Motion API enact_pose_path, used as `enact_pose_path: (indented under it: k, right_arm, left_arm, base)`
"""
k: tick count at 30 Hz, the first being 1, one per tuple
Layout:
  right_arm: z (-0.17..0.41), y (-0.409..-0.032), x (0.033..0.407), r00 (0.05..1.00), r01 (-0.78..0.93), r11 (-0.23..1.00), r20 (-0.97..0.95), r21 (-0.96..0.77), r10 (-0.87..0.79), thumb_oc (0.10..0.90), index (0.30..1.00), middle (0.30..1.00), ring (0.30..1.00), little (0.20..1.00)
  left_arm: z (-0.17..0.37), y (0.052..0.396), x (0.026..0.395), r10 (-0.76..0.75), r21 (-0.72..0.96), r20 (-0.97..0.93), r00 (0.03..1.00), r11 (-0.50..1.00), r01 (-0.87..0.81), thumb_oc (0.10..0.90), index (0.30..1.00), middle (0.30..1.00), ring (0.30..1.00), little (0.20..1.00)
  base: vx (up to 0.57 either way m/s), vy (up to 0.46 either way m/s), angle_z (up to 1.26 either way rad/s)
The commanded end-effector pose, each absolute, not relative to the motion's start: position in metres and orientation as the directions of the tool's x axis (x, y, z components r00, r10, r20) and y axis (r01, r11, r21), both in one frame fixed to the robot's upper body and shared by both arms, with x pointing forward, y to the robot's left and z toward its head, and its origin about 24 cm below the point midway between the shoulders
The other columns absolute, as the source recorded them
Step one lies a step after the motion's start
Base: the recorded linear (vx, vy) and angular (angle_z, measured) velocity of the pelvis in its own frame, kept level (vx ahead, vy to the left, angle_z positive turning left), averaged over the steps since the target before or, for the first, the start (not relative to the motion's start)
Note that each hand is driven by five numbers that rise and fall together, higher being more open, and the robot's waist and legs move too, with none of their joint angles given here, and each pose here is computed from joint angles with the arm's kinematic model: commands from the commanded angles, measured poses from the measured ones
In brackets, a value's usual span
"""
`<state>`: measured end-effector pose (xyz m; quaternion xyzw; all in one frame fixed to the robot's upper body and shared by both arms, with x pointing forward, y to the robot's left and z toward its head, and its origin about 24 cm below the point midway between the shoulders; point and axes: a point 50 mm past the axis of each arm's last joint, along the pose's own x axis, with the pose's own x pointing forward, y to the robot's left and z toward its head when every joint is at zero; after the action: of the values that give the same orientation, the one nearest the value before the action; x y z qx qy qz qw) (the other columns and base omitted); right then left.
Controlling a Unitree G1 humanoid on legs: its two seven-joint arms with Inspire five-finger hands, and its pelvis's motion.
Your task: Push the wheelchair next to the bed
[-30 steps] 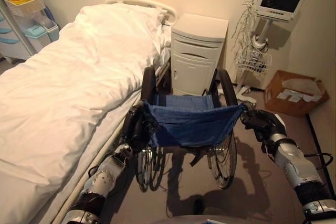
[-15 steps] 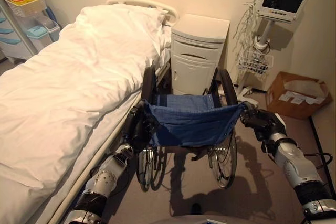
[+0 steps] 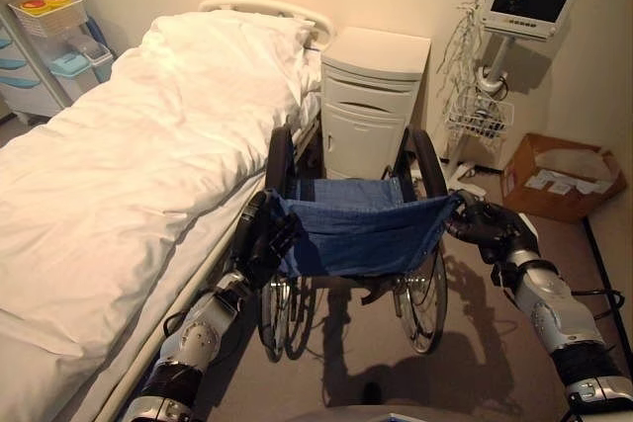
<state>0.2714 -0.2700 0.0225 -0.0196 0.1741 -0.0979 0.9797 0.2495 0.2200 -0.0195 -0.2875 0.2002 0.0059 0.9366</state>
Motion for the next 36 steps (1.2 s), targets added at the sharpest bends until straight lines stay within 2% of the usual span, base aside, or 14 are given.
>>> enact_pose_path:
  k: [1, 2, 3, 6, 14, 20, 23, 26, 28, 34, 35, 36]
  right_arm:
    - [0.031, -0.208, 0.282, 0.975, 0.012, 1.0, -0.224, 0.008, -0.01, 0.8, 0.9, 0.9, 0.9, 0.9]
    - [0.032, -0.21, 0.282, 0.976, 0.015, 1.0, -0.219, 0.001, -0.014, 0.8, 0.9, 0.9, 0.9, 0.9]
    - [0.041, -0.22, 0.284, 0.98, 0.039, 0.999, -0.195, -0.034, -0.045, 0.8, 0.9, 0.9, 0.9, 0.9]
    - [0.055, -0.234, 0.288, 0.984, 0.076, 0.996, -0.156, -0.057, -0.084, 0.8, 0.9, 0.9, 0.9, 0.9]
    - [0.088, -0.275, 0.288, 0.984, 0.158, 0.982, -0.065, -0.105, -0.165, 0.8, 0.9, 0.9, 0.9, 0.9]
    - [0.126, -0.311, 0.291, 0.968, 0.246, 0.953, -0.004, -0.177, -0.251, 0.8, 0.9, 0.9, 0.9, 0.9]
    - [0.136, -0.324, 0.289, 0.966, 0.257, 0.95, 0.004, -0.18, -0.26, 0.8, 0.9, 0.9, 0.9, 0.9]
    - [0.142, -0.33, 0.289, 0.967, 0.255, 0.96, 0.005, -0.114, -0.256, 0.8, 0.9, 0.9, 0.9, 0.9]
    - [0.145, -0.335, 0.287, 0.971, 0.24, 0.97, 0.009, 0.029, -0.24, 0.8, 0.9, 0.9, 0.9, 0.9]
    - [0.145, -0.335, 0.287, 0.971, 0.24, 0.97, 0.009, 0.029, -0.24, 0.8, 0.9, 0.9, 0.9, 0.9]
    - [0.145, -0.336, 0.287, 0.972, 0.234, 0.969, 0.012, 0.084, -0.236, 0.8, 0.9, 0.9, 0.9, 0.9]
    - [0.144, -0.362, 0.28, 0.934, 0.324, 0.849, 0.001, 0.418, -0.357, 0.8, 0.9, 0.9, 0.9, 0.9]
  left_arm:
    - [0.036, 0.241, 0.292, 0.276, -0.277, -0.136, 0.952, 0.912, -0.304, 0.8, 0.9, 0.9, 0.9, 0.9]
    - [0.036, 0.242, 0.291, 0.288, -0.265, -0.14, 0.947, 0.911, -0.316, 0.8, 0.9, 0.9, 0.9, 0.9]
    - [0.039, 0.255, 0.288, 0.355, -0.156, -0.138, 0.925, 0.914, -0.374, 0.8, 0.9, 0.9, 0.9, 0.9]
    - [0.044, 0.273, 0.284, 0.436, -0.04, -0.133, 0.89, 0.895, -0.444, 0.8, 0.9, 0.9, 0.9, 0.9]
    - [0.046, 0.293, 0.265, 0.447, -0.118, -0.157, 0.881, 0.877, -0.466, 0.8, 0.9, 0.9, 0.9, 0.9]
    - [0.055, 0.322, 0.254, 0.526, 0.007, -0.106, 0.844, 0.849, -0.528, 0.8, 0.9, 0.9, 0.9, 0.9]
    - [0.061, 0.335, 0.249, 0.565, 0.006, -0.077, 0.821, 0.824, -0.567, 0.8, 0.9, 0.9, 0.9, 0.9]
    - [0.065, 0.34, 0.246, 0.588, -0.015, -0.026, 0.808, 0.808, -0.589, 0.8, 0.9, 0.9, 0.9, 0.9]
    - [0.07, 0.343, 0.244, 0.598, -0.067, 0.02, 0.801, 0.8, -0.596, 0.8, 0.9, 0.9, 0.9, 0.9]
    - [0.07, 0.343, 0.244, 0.598, -0.067, 0.02, 0.801, 0.8, -0.596, 0.8, 0.9, 0.9, 0.9, 0.9]
    - [0.07, 0.343, 0.244, 0.599, -0.09, 0.024, 0.8, 0.798, -0.595, 0.8, 0.9, 0.9, 0.9, 0.9]
    - [0.07, 0.349, 0.239, 0.608, -0.195, 0.102, 0.787, 0.788, -0.584, 0.8, 0.9, 0.9, 0.9, 0.9]
  base:
    - [0.0, 0.0, 0.0]
    - [0.0, 0.0, 0.0]
    - [-0.02, 0.012, -0.03]
    - [0.0, 0.0, 0.0]
    - [0.0, 0.0, 0.0]
    - [0.0, 0.0, 0.0]
    - [0.0, 0.0, 0.0]
    - [0.0, 0.0, 0.0]
    - [0.0, 0.0, 0.0]
    - [0.0, 0.0, 0.0]
    - [0.0, 0.0, 0.0]
    - [0.0, 0.0, 0.0]
